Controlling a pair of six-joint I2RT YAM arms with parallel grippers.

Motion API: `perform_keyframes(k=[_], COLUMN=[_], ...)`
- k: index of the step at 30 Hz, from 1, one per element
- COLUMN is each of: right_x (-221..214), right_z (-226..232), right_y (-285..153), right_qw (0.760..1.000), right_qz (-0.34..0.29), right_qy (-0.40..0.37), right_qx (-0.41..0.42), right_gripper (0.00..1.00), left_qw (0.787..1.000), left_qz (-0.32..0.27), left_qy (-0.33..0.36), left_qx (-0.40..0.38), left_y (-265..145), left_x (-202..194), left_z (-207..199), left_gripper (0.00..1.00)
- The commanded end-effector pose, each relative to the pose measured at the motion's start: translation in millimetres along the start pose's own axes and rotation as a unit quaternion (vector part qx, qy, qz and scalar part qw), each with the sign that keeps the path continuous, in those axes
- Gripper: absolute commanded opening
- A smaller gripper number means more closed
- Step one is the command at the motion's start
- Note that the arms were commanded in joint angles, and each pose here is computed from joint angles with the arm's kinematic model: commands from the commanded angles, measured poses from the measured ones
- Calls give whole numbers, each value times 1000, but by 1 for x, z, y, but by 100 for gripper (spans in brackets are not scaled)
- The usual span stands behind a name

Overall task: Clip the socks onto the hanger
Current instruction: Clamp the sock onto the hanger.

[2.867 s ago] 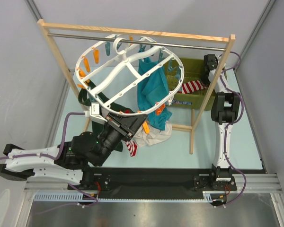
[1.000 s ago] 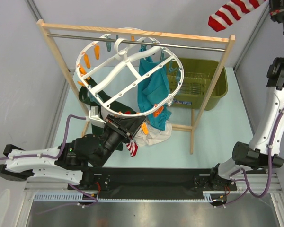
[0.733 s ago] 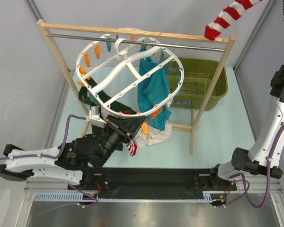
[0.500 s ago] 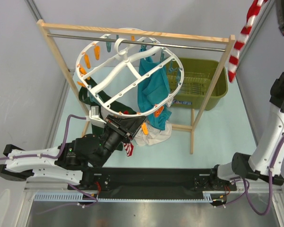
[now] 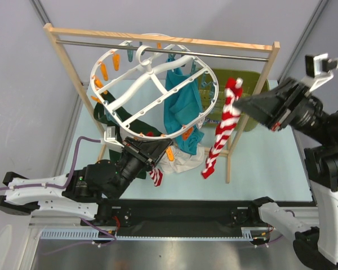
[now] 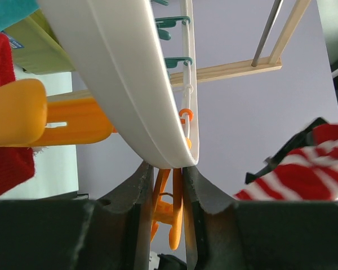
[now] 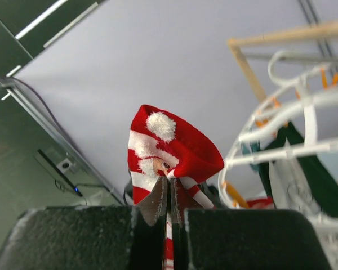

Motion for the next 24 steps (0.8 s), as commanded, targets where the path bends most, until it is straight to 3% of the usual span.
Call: perform_keyframes(k=[1,7,11,19,22,24], right_x=[-43,-111,-150,-181,-174,-181], right_z=[0,-11,-30,-62,-61,-62], right_y=[-28,-77,-98,-100,-87,-80], right_qw=[995,974,949,910,917,909], right_qz=[99,213,279,367,356,374], right_qy=[21,60,125,143,125,143], right_qx=[-4,-42,-84,-131,-130,-114], right_gripper=[0,0,0,0,0,0], left_qw=[999,1000,1000,1000,1000,1000], left_qz=[-2,-3,-2,1,2,2], left_qy=[26,19,14,14,15,20], left_qx=[22,24,22,21,21,20], left_y=[-2,-3,-3,-4,-3,-2], left_x=[-1,-1,0,0,-2,-3], left_z=[11,14,13,11,11,12], left_gripper=[0,0,0,0,0,0])
Point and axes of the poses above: each gripper's point midway between its finger pads, its own y axis out along the fingers, its own z axis along the line the jaws close on, x = y × z, the point moved 8 cm from there along -y, back along the fingers, and after that the axes turned 5 degrees about -y, right-handed, at the moved point
